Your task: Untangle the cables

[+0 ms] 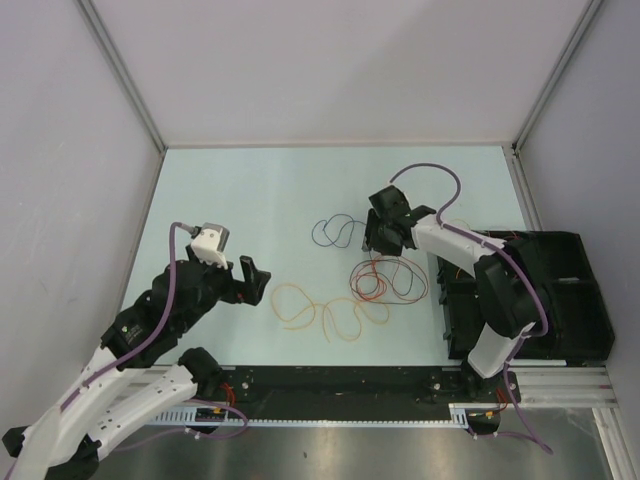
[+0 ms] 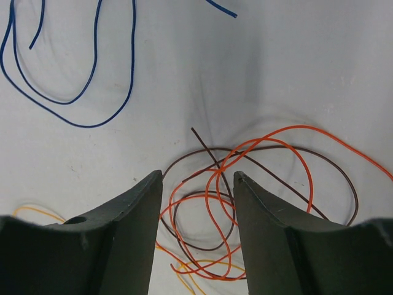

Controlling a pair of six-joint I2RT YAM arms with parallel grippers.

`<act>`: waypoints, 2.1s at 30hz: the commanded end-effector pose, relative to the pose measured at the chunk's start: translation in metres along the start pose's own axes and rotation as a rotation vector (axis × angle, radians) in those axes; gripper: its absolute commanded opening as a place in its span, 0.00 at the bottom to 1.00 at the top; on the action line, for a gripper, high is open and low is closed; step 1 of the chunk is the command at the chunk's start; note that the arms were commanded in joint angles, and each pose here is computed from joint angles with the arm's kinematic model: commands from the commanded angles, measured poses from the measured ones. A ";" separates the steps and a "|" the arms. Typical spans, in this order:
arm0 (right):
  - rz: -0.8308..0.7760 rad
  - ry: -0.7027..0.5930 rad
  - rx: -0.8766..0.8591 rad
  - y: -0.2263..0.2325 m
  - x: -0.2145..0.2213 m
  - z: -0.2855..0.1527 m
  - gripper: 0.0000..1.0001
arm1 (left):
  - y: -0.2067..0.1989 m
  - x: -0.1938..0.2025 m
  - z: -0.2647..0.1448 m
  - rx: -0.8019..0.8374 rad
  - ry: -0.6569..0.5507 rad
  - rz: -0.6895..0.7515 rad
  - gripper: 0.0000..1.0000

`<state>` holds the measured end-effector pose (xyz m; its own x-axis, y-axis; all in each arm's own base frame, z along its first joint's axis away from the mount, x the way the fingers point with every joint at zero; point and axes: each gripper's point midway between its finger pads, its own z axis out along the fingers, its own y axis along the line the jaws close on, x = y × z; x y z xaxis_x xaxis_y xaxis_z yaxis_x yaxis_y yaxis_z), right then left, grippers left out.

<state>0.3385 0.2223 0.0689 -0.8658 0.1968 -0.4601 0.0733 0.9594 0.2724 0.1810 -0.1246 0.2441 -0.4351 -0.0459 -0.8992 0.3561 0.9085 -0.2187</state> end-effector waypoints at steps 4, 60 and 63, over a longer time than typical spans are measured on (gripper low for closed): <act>0.036 0.001 0.039 -0.005 0.002 0.019 0.53 | -0.003 -0.005 0.002 0.017 -0.019 0.016 1.00; -0.500 -1.195 -0.669 0.190 -0.143 -0.543 0.00 | 0.012 -0.011 0.006 -0.038 -0.041 -0.004 1.00; -0.478 -1.246 -0.561 0.177 -0.145 -0.546 0.00 | 0.012 -0.010 0.007 -0.040 -0.037 -0.005 1.00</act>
<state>0.1871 0.2722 0.6480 0.1218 0.3385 -0.9330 -0.7221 0.6752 0.1507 0.1914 -0.1151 0.2446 -0.4246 -0.0718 -0.9025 0.3126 0.9239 -0.2206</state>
